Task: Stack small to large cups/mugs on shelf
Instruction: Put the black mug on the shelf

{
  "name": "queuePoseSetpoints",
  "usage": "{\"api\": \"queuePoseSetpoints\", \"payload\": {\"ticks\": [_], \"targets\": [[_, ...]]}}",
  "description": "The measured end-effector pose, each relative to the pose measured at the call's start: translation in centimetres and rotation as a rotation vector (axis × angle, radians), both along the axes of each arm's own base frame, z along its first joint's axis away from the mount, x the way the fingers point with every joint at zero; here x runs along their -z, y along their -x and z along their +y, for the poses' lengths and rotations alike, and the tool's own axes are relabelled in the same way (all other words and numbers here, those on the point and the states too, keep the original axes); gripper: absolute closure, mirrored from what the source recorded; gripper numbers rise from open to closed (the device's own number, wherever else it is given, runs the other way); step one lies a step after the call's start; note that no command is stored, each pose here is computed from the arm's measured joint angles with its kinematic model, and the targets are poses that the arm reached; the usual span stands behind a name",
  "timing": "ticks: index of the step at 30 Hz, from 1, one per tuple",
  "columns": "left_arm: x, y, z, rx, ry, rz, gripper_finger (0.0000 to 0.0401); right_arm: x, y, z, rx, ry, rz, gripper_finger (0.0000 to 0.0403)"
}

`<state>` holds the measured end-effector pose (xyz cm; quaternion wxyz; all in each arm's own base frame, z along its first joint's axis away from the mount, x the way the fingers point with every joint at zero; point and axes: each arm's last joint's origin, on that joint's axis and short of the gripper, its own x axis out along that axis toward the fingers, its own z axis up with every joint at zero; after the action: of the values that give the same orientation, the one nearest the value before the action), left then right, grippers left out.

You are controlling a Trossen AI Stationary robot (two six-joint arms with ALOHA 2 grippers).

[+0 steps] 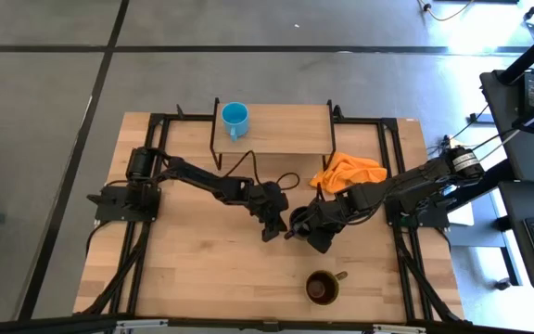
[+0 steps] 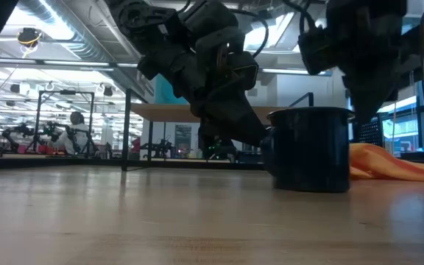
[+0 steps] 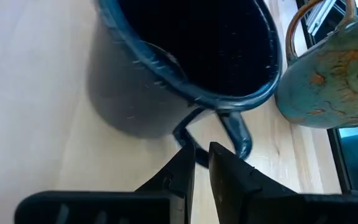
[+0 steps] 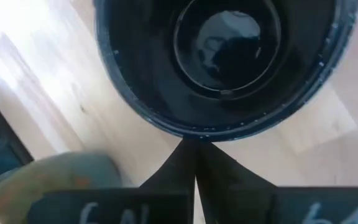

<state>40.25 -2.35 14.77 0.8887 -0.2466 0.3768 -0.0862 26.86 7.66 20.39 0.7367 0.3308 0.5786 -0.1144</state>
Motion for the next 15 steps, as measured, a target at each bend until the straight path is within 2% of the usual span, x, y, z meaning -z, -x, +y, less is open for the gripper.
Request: {"api": "queuePoseSetpoints", "payload": {"ticks": [15], "targets": [[0.0,0.0,-0.9,-0.049,0.013,0.017,0.0360,0.1,-1.1,-2.5,0.021,0.042,-0.087,0.0389]]}}
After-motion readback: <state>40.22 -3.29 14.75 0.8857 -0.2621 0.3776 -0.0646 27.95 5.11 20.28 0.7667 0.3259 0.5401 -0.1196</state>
